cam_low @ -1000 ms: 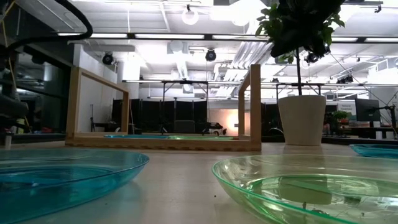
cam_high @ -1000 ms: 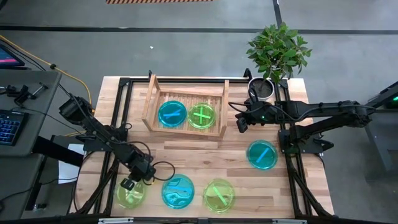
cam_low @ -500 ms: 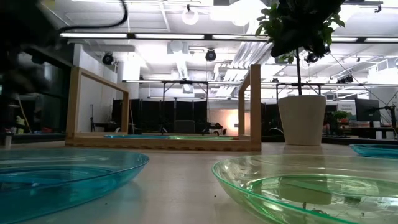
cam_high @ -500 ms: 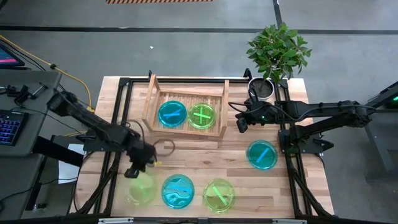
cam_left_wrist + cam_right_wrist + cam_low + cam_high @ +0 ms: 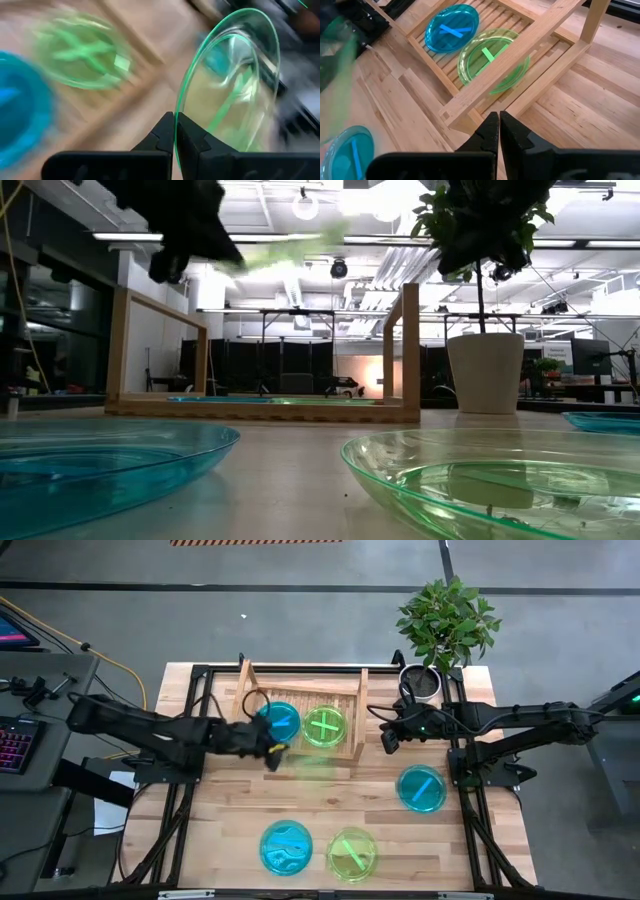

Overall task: Place and stack plates onto a shelf
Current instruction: Stack the left transparent green plate on top of the transparent green plate on the shelf

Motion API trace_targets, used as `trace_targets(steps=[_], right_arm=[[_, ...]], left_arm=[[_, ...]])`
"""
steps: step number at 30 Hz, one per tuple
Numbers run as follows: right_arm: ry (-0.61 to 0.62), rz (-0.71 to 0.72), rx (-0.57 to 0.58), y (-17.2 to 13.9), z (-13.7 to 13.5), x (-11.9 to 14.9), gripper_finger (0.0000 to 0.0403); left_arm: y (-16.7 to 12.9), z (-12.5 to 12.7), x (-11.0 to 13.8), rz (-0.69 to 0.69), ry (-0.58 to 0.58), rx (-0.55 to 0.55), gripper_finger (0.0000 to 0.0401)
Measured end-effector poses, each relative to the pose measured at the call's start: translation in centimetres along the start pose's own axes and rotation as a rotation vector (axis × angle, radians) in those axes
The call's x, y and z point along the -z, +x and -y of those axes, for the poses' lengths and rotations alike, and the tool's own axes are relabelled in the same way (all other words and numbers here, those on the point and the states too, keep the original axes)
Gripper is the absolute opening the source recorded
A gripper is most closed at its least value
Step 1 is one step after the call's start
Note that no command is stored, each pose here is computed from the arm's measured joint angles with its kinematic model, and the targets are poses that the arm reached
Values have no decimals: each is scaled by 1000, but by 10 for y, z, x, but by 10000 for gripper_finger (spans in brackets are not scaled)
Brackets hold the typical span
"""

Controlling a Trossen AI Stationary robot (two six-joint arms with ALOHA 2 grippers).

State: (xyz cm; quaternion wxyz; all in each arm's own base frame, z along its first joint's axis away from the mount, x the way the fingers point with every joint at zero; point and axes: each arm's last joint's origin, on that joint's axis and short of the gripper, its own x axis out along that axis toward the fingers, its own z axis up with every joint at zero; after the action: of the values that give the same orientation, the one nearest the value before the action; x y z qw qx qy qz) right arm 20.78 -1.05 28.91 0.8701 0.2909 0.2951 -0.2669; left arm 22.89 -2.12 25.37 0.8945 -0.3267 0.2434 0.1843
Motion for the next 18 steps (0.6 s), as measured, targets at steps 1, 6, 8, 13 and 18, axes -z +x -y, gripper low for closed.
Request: trace_targets(steps=[1,6,8,13,18], right_arm=[[0,-1,1,0,0,0,0],[-1,-3,4,0,0,0,0],[0,8,15,0,1,0,0],[2,27,36,0,1,-1,0],[8,27,35,0,1,-1,0]], left_arm=[[4,-3,-1,43,-42,-61,0],[33,-24,-1,207,-352,-274,0],[47,-28,-2,232,-427,-277,0],[83,-32,-2,289,-560,-230,0],[107,-51,5,294,-681,-317,0]])
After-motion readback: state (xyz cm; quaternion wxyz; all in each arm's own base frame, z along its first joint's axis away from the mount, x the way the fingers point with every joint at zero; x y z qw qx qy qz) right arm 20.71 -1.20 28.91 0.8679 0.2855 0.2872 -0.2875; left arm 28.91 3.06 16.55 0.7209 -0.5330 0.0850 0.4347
